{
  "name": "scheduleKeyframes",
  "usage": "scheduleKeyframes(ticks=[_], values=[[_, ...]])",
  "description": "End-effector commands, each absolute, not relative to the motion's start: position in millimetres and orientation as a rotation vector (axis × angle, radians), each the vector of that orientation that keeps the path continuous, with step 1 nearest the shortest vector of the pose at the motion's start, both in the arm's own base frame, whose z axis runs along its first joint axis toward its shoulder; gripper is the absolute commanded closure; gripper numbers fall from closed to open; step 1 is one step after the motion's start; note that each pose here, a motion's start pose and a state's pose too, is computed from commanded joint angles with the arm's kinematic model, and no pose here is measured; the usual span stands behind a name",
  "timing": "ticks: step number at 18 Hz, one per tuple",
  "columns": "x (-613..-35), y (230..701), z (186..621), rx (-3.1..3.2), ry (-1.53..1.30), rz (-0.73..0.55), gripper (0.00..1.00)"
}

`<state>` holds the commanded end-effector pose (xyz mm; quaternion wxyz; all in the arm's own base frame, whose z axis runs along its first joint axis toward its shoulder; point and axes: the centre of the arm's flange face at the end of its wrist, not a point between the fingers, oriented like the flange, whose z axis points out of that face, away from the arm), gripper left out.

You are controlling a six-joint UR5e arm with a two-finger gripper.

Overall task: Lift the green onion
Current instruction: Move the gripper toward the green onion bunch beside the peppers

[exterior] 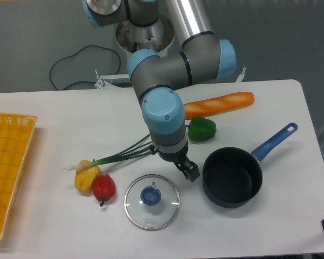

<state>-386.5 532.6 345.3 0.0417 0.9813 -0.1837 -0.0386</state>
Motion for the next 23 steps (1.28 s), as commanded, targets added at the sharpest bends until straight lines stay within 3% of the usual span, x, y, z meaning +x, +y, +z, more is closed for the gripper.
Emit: scheduleKeyframes(ticks=[17,23], values=[[-382.3,534.1,329.0,3.104,-0.459,-0.084,0.00],[-381.8,532.3,321.5,3.213,-0.324,0.015,0.00]])
